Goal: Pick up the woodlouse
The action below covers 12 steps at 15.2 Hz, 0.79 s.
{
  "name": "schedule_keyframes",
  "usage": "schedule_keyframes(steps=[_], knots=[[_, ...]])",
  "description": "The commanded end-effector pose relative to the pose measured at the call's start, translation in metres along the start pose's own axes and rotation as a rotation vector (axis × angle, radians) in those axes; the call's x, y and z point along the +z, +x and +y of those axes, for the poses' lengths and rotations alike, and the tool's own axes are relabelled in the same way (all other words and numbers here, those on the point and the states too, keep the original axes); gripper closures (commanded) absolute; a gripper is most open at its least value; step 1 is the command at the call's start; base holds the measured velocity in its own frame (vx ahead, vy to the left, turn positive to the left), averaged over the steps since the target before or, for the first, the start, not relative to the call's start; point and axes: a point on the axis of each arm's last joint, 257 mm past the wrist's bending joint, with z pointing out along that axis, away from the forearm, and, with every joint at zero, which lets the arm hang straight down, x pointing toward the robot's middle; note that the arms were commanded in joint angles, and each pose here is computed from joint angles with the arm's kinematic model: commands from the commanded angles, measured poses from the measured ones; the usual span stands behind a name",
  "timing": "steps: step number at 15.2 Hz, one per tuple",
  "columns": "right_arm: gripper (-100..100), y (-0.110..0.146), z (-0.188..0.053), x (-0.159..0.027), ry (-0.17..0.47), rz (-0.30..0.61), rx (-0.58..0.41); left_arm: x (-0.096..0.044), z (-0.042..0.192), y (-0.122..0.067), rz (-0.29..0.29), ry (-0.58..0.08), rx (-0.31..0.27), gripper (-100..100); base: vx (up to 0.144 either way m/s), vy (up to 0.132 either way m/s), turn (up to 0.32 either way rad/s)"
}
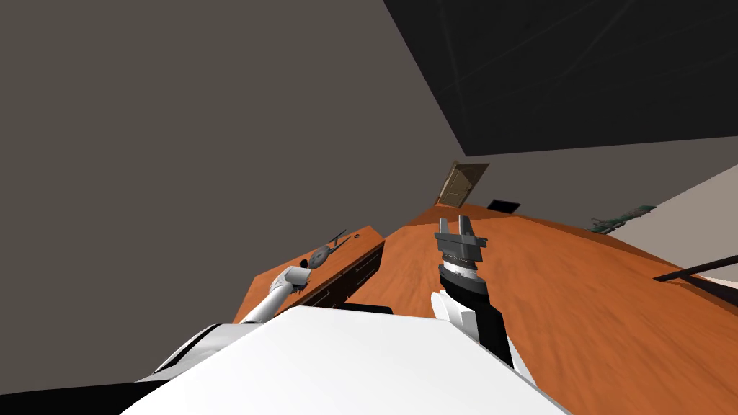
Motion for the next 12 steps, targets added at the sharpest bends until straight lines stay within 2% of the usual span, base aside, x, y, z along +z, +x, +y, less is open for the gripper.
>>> schedule_keyframes(steps=[1, 3, 4, 10, 11, 12], knots=[[0, 0.000, 0.000, 0.000, 0.000, 0.000, 0.000, 0.003, 0.009, 0.005, 0.011, -0.034, 0.002, -100, -0.014, 0.016, -0.067], [0, 0.000, 0.000, 0.000, 0.000, 0.000, 0.000, 0.004, 0.016, 0.008, 0.020, -0.061, 0.004, -100, -0.014, 0.018, -0.108], [0, 0.000, 0.000, 0.000, 0.000, 0.000, 0.000, 0.003, 0.010, 0.005, 0.014, -0.044, 0.003, -100, -0.008, 0.013, -0.033], [0, 0.000, 0.000, 0.000, 0.000, 0.000, 0.000, 0.018, 0.033, 0.017, 0.013, -0.045, 0.001, -100, 0.046, 0.024, -0.002], [0, 0.000, 0.000, 0.000, 0.000, 0.000, 0.000, 0.016, 0.029, 0.015, 0.014, -0.048, 0.003, -100, 0.013, 0.003, 0.006], [0, 0.000, 0.000, 0.000, 0.000, 0.000, 0.000, 0.017, 0.029, 0.015, 0.013, -0.046, 0.002, 100, -0.005, -0.006, 0.003]])
